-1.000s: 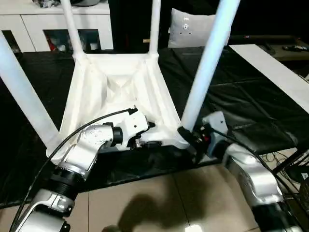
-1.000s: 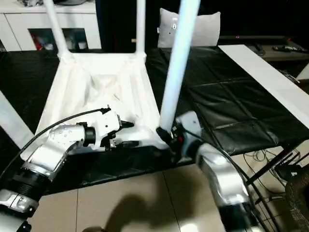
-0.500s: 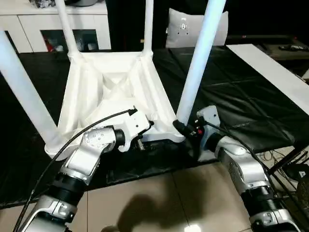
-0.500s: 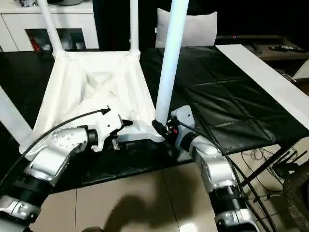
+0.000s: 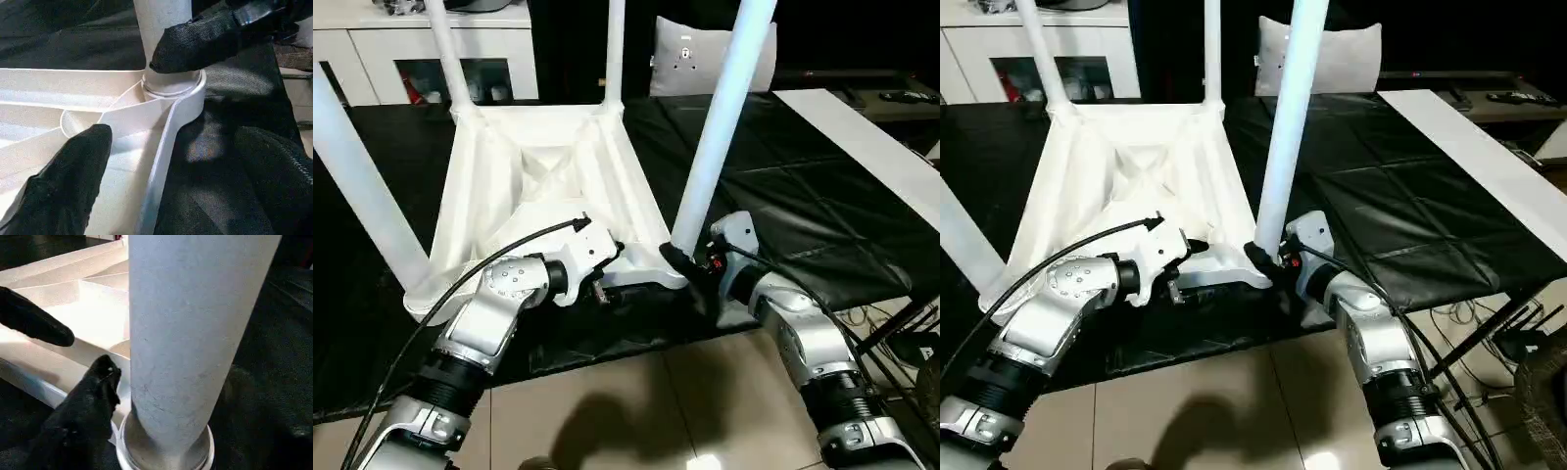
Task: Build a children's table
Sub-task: Rotate leg to tighten, then flip table
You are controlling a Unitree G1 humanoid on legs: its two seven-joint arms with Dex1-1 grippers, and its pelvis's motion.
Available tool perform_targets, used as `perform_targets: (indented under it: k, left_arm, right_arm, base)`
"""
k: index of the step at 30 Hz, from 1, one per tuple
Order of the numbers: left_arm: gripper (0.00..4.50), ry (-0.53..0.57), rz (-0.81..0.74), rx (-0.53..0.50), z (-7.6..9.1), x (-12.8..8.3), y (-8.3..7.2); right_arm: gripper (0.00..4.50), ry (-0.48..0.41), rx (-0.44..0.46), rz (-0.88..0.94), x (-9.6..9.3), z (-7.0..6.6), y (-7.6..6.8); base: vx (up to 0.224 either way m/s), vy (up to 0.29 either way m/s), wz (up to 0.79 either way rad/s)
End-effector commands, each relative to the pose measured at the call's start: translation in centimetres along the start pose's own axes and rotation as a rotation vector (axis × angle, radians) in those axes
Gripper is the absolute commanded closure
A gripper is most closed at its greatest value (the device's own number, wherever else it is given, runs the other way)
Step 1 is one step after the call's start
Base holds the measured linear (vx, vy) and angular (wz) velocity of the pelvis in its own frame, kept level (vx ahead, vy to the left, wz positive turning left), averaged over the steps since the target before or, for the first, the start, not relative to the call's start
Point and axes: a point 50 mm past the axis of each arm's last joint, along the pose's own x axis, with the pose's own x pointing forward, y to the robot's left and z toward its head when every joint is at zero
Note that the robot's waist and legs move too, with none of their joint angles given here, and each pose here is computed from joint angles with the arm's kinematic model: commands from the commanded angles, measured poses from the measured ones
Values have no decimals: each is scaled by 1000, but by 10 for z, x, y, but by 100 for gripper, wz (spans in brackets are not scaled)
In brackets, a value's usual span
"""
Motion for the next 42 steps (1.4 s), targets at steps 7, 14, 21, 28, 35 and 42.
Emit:
perform_targets:
  k: [7,14,21,28,35,42]
  left_arm:
    - [0,-77,53,-60,8,-3,-2]
    - [0,-231,294,-279,10,-18,-12]
    - [0,-265,491,-371,7,-36,-19]
    - [0,-133,705,-375,-8,-49,-29]
    - [0,-116,737,-364,-9,-54,-35]
    - [0,-124,751,-348,-5,-55,-36]
  right_arm:
    - [22,-17,-29,1,-16,-3,-4]
    - [5,-21,57,-83,-51,-9,6]
    - [5,4,69,-144,-59,-2,16]
    - [5,-12,23,-80,-55,0,28]
    - [5,56,37,-29,-63,-3,25]
    - [5,66,-19,-60,-63,1,22]
  base:
    - [0,0,0]
    - [0,0,0]
    - [0,0,0]
    - [19,-43,44]
    - [4,58,-8]
    - [-21,109,-7]
